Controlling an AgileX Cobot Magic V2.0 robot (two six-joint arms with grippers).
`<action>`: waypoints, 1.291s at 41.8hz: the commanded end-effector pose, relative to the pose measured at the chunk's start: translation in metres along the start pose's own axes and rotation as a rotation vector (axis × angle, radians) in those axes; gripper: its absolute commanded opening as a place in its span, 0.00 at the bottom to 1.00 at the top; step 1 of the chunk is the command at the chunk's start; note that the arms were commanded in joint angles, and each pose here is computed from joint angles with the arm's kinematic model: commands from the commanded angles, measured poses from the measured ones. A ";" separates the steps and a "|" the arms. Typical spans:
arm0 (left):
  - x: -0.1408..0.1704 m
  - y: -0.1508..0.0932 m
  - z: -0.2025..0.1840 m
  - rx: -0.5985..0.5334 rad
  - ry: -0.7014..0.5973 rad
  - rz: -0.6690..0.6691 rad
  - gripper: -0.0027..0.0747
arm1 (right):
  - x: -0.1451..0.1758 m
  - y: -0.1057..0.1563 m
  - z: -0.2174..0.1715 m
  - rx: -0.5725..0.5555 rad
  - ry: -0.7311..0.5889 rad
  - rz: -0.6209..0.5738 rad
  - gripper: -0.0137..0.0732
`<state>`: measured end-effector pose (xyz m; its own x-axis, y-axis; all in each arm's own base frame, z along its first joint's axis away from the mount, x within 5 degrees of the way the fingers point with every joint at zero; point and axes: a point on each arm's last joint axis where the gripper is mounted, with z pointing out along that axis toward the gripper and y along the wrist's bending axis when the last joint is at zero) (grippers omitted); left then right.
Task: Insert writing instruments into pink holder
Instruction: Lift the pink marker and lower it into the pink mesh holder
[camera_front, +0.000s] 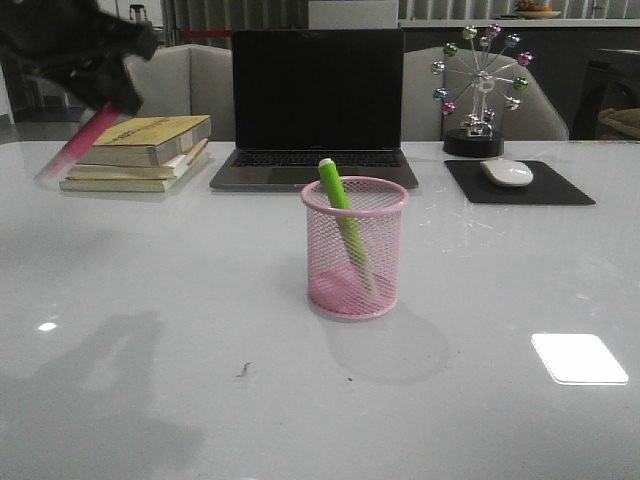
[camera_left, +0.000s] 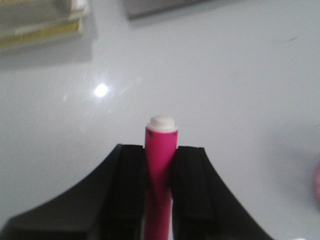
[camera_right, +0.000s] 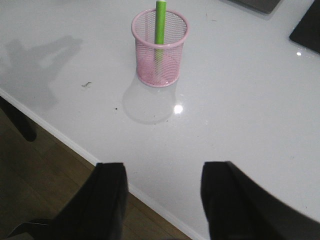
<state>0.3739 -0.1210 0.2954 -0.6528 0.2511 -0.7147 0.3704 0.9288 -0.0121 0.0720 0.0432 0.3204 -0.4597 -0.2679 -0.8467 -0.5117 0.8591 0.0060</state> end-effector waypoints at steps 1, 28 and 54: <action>-0.026 -0.032 -0.046 0.048 -0.285 0.027 0.15 | -0.013 -0.001 -0.005 0.009 -0.088 -0.020 0.68; 0.020 -0.199 0.008 0.313 -0.813 0.075 0.15 | -0.013 -0.001 -0.005 0.009 -0.088 -0.020 0.68; 0.032 -0.202 0.033 0.299 -0.767 0.088 0.54 | -0.013 -0.001 -0.005 0.009 -0.088 -0.020 0.68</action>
<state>0.3013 -0.3110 0.2088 -0.1479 0.0861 -0.9852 0.6365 0.7707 -0.0282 0.0720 0.0432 0.3204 -0.4597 -0.2679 -0.8467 -0.5117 0.8591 0.0060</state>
